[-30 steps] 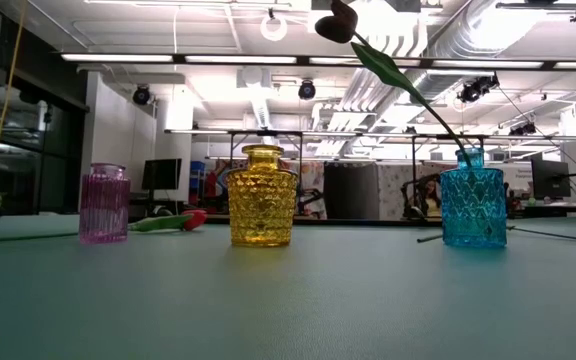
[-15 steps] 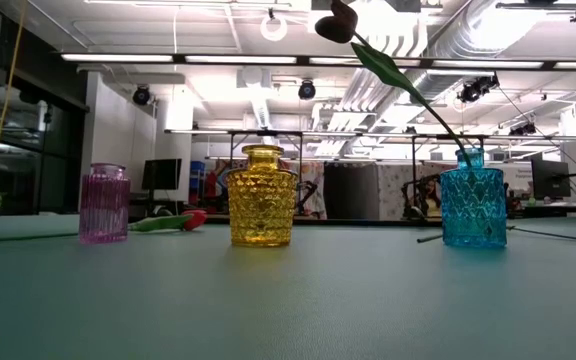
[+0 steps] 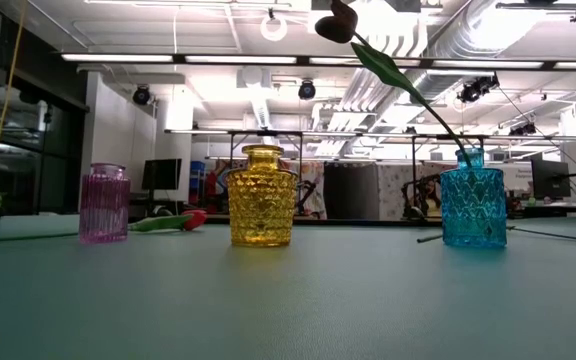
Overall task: Sort flowers into vase by color
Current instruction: Put the right dark red flower into the blue vase
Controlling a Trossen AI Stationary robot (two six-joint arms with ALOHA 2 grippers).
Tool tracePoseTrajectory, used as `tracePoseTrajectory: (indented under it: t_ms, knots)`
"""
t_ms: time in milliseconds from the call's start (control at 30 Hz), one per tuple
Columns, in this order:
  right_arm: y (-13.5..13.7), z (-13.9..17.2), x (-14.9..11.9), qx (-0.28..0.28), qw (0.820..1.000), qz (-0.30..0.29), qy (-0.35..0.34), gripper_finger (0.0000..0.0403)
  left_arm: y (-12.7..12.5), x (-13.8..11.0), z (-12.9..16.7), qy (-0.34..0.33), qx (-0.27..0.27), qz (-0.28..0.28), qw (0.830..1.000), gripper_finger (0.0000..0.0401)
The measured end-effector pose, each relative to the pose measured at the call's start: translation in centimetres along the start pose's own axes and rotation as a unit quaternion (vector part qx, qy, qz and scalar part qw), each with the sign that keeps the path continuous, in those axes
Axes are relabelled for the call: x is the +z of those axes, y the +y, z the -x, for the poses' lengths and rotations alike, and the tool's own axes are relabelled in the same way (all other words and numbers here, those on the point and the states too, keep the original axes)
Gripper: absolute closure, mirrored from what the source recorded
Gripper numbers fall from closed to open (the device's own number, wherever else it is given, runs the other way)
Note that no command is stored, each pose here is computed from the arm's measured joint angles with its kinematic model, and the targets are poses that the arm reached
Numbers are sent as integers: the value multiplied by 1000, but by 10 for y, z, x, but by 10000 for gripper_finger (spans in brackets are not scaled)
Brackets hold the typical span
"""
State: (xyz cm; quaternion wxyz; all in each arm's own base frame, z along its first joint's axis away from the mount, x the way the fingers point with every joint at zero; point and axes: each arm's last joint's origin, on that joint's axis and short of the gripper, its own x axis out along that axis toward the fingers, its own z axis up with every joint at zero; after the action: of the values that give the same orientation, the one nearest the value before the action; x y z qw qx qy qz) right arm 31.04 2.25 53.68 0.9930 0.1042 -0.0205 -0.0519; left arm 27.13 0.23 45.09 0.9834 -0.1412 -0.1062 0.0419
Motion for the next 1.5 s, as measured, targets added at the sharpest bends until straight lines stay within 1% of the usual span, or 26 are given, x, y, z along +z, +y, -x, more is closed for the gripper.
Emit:
tracePoseTrajectory:
  t_ms: [167, 233, 367, 533, 633, 700, 767, 833, 967, 1000, 1033, 1167, 1300, 1367, 1500]
  knots:
    - [-10, -7, -6, -16, 1000, -10, 9, 144, -3, 4, -6, -46, -20, 12, 999, 401]
    - [-13, -11, -7, -20, 1000, -11, 2, 144, -3, 4, -7, -47, -19, 18, 999, 401]
    - [-12, -19, -7, -2, 1000, -15, -17, 144, -1, -3, -14, -41, -13, 29, 999, 401]
    - [-14, -28, -14, -4, 1000, -17, -3, 144, -1, -14, -24, -30, -18, 34, 999, 401]
    - [-14, -27, -12, -6, 1000, -18, -10, 152, -1, -14, -24, -32, -18, 37, 999, 401]
    - [-14, -25, -11, -10, 1000, -19, -13, 172, 0, -14, -24, -33, -18, 37, 999, 401]
    - [-14, -25, -11, -11, 1000, -25, -13, 205, 0, -14, -24, -32, -18, 37, 999, 401]
    - [-14, -25, -11, -14, 999, -26, -14, 250, 0, -14, -24, -33, -18, 37, 999, 401]
    - [-15, -25, -11, -16, 999, -25, -15, 355, 0, -14, -24, -30, -18, 29, 999, 401]
    - [-15, -25, -11, -17, 999, -22, -15, 377, 0, -14, -24, -30, -18, 23, 999, 400]
    - [-15, -25, -11, -17, 1000, -19, -14, 389, 0, -14, -24, -31, -18, 20, 999, 399]
    - [-14, -22, -9, -15, 1000, -17, -15, 394, 1, -10, -21, -32, -21, 2, 999, 380]
    - [-16, -10, -6, -23, 1000, 0, 6, 399, 7, -3, -10, -3, -24, -5, 1000, 340]
    - [-18, 3, -4, -42, 999, 10, 25, 400, 11, 1, 2, 26, -9, -12, 1000, 313]
    - [-23, 37, 2, -94, 993, 27, 65, 401, 17, 14, 37, 67, 57, -52, 995, 265]
